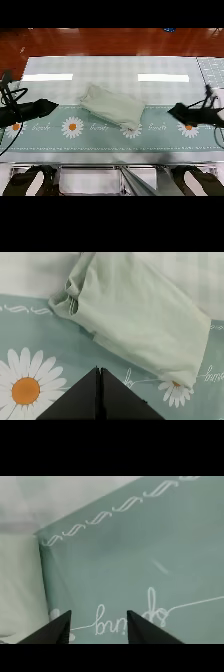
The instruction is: Fold the shirts.
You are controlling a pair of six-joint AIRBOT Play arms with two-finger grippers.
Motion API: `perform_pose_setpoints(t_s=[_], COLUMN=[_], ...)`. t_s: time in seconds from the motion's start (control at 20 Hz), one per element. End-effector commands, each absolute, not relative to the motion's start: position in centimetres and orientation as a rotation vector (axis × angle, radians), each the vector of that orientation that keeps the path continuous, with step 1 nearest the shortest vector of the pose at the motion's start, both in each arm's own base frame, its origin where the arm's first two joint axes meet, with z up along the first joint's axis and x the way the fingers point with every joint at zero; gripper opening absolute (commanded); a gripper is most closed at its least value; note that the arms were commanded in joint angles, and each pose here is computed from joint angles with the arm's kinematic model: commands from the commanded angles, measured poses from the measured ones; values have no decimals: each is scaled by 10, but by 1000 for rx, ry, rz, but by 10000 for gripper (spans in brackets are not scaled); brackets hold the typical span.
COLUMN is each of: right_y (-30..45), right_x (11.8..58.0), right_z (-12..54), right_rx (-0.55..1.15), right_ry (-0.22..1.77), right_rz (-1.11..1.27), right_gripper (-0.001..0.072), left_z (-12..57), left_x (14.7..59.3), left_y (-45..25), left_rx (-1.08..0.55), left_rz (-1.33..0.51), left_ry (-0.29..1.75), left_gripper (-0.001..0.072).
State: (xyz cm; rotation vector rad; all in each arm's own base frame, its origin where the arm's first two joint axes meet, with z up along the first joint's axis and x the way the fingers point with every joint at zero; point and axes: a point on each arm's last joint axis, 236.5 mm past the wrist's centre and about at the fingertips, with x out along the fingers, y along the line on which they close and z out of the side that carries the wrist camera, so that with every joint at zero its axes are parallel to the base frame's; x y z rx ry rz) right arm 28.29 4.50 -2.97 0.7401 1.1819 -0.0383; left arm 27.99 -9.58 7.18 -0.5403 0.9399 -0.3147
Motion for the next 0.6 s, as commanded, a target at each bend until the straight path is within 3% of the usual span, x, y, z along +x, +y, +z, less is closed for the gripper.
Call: perform_pose_setpoints(t_s=[0.0, 0.3, 0.55], right_y=[92, 171, 214], right_x=[281, 299, 325], right_z=[-73, -104, -101], right_rx=[946, 1056, 997], right_ry=[1232, 1352, 1387], right_rz=[27, 205, 314], right_gripper=[410, 409, 407], left_z=[57, 54, 54], left_x=[273, 272, 272], left_y=[-98, -98, -98], left_rx=[-547, -545, -545], left_rz=[-315, -315, -315], left_ry=[976, 980, 980], left_gripper=[21, 21, 21])
